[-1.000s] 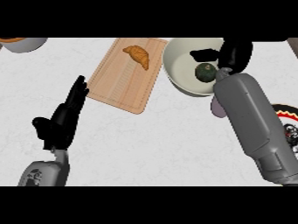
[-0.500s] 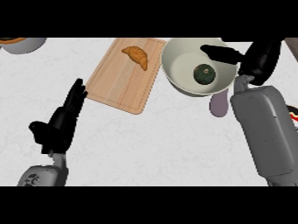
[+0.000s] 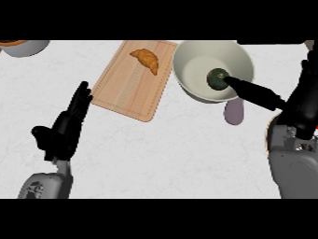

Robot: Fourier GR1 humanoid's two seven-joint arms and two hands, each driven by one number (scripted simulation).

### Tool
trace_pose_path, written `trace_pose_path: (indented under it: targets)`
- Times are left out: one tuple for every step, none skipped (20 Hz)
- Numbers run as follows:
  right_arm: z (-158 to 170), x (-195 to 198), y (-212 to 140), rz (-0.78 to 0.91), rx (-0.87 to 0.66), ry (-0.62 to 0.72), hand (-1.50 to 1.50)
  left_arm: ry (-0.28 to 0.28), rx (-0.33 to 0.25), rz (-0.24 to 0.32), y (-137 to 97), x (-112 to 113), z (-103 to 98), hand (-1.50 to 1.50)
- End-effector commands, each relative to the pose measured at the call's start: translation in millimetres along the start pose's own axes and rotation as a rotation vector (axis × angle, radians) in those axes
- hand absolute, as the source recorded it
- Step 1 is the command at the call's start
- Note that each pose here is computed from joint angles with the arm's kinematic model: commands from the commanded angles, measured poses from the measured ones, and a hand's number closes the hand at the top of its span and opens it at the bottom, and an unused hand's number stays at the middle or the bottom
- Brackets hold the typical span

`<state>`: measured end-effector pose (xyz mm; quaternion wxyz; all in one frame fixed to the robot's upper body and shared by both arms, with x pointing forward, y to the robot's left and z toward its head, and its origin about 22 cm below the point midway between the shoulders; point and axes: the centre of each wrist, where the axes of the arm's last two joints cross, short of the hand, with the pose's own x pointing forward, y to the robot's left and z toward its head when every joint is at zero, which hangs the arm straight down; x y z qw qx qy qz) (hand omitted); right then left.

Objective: Pick the squash from the plate and place it in the bowl

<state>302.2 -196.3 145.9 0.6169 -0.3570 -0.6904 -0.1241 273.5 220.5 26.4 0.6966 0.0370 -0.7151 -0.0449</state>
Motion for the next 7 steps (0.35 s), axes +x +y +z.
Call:
trace_pose_path:
  targets:
    - [26, -6, -16, -0.045, 0.015, -0.001, -1.50, 0.008, 0.009, 0.014, 6, -5, -6, 0.00]
    - [5, -4, -27, -0.031, 0.040, -0.009, -1.50, -0.004, -0.015, 0.008, 8, 5, 0, 0.00]
    - [17, -30, -11, -0.035, 0.044, 0.004, -1.50, 0.007, -0.024, -0.008, -8, 16, -2, 0.00]
    - [33, -9, -34, -0.017, 0.051, -0.009, -1.50, 0.018, -0.016, 0.005, -18, 9, -4, 0.00]
    - [21, -31, -33, -0.019, 0.062, 0.003, -1.50, 0.007, -0.017, 0.019, -10, 6, 6, 0.00]
    - [44, -23, -27, -0.009, 0.084, -0.002, -1.50, -0.001, -0.008, -0.002, -6, 5, 1, 0.00]
    - [29, -36, -27, -0.005, 0.064, 0.004, -1.50, 0.004, 0.001, 0.015, -3, 15, 14, 0.00]
